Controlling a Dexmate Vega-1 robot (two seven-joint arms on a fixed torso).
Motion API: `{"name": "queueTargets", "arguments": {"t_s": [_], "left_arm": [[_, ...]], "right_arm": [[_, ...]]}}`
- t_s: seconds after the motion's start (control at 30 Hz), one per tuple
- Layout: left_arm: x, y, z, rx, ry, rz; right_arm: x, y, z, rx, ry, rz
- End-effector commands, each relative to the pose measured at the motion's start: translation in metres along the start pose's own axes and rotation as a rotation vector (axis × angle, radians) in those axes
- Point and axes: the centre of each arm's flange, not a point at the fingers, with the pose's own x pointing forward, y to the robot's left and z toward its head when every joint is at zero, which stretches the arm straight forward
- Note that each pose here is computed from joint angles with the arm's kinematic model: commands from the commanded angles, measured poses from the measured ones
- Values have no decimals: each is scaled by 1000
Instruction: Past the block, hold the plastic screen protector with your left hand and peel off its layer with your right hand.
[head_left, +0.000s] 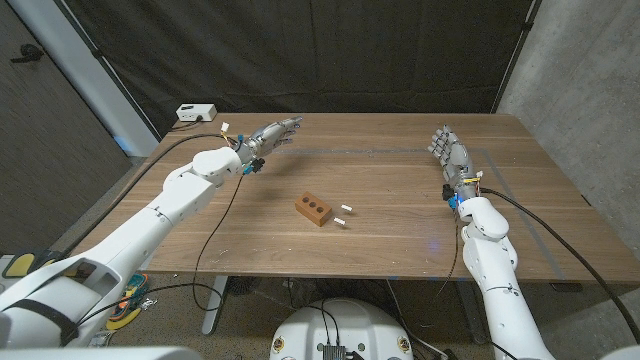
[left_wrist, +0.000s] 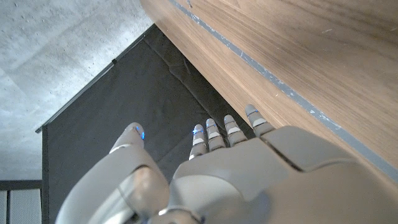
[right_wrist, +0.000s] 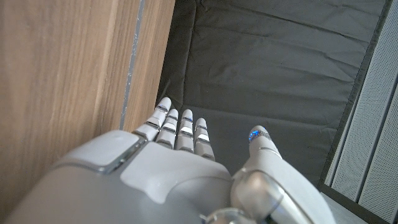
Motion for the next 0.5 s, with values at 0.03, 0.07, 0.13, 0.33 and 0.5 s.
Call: {"name": "queueTargets", "arguments": {"t_s": [0.03,0.07,0.13,0.33,0.5], "left_arm": [[1,-2,25,135,5,-106],[1,-2,27,148,6,-111],[1,-3,31,174,7,-128],[3,-8,45,260,10,-182],[3,-12,59,327,7,-214]], "right_arm": [[-15,5,4,-4,-19,-24],[-17,6,5,-5,-21,-24],[-19,8,6,-7,-24,-28],[-26,12,9,-14,-38,-31],[-30,14,11,-15,-47,-28]]}}
